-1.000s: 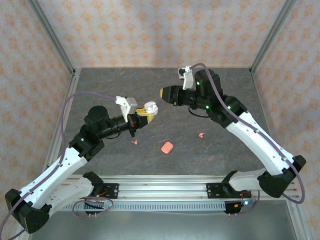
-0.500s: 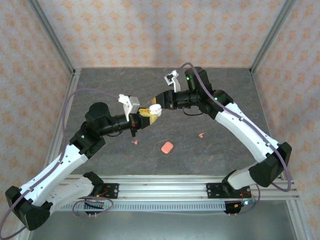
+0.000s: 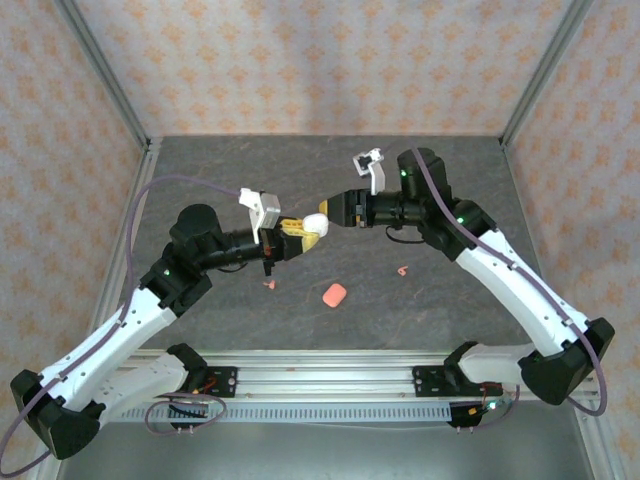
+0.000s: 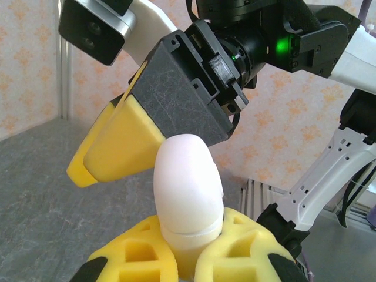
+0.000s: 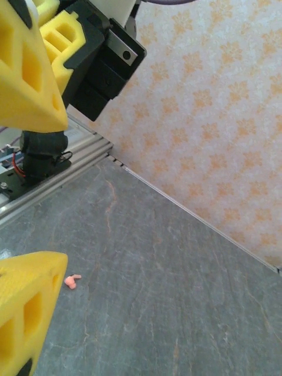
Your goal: Insert the wireless bluetooth earbuds into the charging case
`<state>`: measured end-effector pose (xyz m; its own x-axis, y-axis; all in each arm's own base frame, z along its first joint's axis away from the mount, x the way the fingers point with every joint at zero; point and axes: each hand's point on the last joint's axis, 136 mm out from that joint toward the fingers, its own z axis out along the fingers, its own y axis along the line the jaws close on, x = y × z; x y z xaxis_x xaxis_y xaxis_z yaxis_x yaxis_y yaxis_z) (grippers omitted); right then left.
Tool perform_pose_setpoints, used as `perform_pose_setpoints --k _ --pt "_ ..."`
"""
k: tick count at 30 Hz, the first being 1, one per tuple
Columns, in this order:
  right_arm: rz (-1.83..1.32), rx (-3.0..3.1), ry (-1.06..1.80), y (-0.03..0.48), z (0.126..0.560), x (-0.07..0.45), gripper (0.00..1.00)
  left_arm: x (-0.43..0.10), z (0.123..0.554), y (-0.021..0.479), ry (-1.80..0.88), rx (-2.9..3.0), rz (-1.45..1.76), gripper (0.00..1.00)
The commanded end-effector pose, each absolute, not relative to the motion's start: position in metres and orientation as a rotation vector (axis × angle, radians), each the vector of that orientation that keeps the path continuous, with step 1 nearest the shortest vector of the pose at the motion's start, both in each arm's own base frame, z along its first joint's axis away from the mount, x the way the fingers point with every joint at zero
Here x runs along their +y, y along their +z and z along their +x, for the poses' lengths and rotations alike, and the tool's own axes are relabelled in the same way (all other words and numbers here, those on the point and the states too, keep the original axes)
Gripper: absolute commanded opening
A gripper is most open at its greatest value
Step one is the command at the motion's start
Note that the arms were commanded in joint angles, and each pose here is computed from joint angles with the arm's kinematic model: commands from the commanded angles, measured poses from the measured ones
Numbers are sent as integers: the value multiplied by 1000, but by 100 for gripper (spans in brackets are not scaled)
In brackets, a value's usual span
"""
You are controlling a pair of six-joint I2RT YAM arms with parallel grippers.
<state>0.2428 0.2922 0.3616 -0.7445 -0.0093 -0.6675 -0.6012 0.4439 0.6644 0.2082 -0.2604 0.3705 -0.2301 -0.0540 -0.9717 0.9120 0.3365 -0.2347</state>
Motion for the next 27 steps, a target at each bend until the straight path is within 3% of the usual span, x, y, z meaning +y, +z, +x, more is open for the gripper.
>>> perform_pose_setpoints --k 1,7,14,27 --pt "-563 1939 1330 399 224 288 61 -254 226 371 -1065 1556 722 0" --pt "-306 1914 1147 405 250 257 74 -252 226 370 -1051 1562 717 0" --pt "-195 1866 1314 415 249 266 88 -253 232 368 -1037 1574 704 0" --pt "108 1913 1518 400 257 289 91 -248 250 366 -965 1558 630 0"
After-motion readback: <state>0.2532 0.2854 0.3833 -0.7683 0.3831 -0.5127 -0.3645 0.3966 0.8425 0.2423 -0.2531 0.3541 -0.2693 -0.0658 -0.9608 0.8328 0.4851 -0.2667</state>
